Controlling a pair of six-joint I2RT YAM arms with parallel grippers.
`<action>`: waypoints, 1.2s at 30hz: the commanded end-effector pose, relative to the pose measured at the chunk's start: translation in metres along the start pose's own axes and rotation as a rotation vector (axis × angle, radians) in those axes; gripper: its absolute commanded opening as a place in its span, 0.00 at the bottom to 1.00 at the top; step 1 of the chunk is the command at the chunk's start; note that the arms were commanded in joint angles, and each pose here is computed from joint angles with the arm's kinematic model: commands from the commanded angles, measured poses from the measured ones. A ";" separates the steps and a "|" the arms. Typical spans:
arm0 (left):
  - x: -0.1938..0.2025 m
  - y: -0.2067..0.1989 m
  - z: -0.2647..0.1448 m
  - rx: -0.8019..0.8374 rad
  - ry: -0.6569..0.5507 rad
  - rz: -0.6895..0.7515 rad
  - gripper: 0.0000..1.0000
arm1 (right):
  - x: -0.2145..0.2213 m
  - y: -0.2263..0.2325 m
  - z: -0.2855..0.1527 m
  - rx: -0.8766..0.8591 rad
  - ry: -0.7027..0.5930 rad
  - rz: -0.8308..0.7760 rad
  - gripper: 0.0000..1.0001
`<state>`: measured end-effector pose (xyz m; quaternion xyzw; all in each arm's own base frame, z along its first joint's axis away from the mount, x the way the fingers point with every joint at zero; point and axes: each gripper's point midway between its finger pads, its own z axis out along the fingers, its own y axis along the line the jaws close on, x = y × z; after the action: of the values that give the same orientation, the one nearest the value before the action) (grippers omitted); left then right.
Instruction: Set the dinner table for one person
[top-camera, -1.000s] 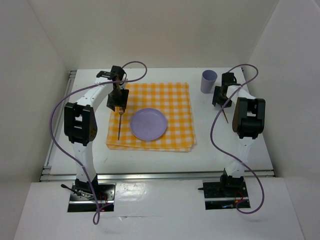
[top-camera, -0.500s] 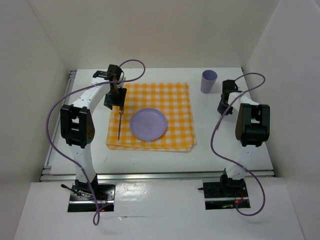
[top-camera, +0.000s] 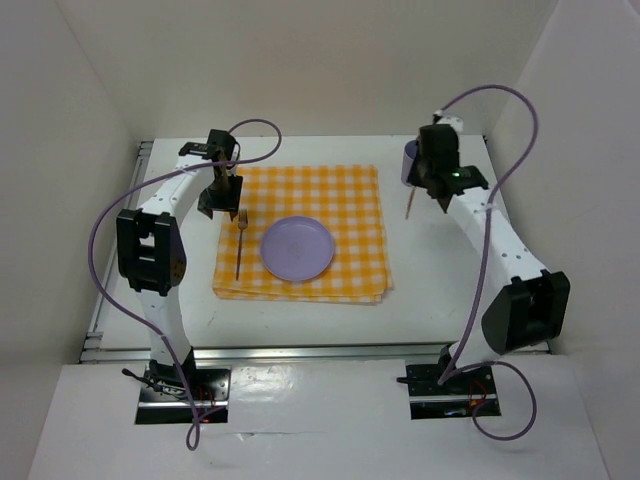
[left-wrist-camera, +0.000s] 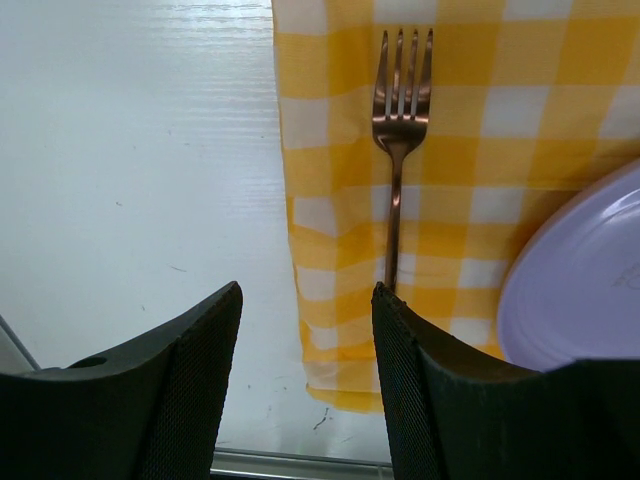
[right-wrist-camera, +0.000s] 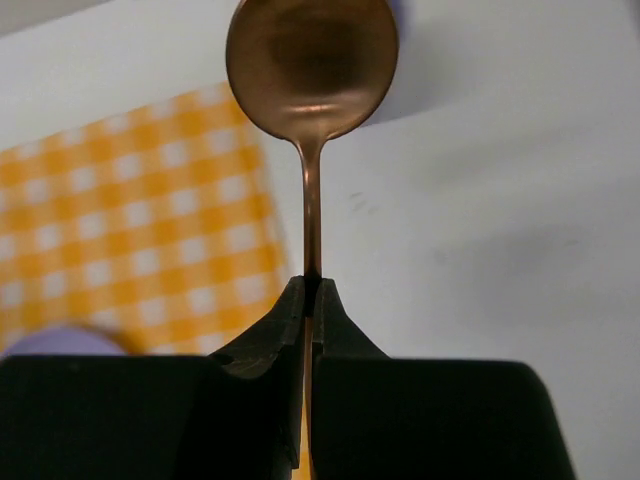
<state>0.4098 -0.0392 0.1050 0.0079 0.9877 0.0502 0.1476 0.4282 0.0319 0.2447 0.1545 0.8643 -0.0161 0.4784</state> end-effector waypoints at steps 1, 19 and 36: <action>-0.011 0.008 -0.014 -0.031 -0.056 0.000 0.62 | 0.066 0.065 -0.004 -0.119 0.178 -0.080 0.00; -0.005 0.011 -0.016 -0.041 -0.056 0.009 0.63 | 0.276 0.121 0.030 -0.149 0.692 -0.119 0.00; -0.002 0.012 -0.014 -0.041 -0.047 0.011 0.63 | 0.262 0.117 0.046 -0.124 0.602 -0.191 0.03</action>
<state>0.4092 -0.0321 0.1036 0.0067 0.9862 0.0685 0.1507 0.3651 0.2090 0.0194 0.0471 0.9770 0.0670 0.1967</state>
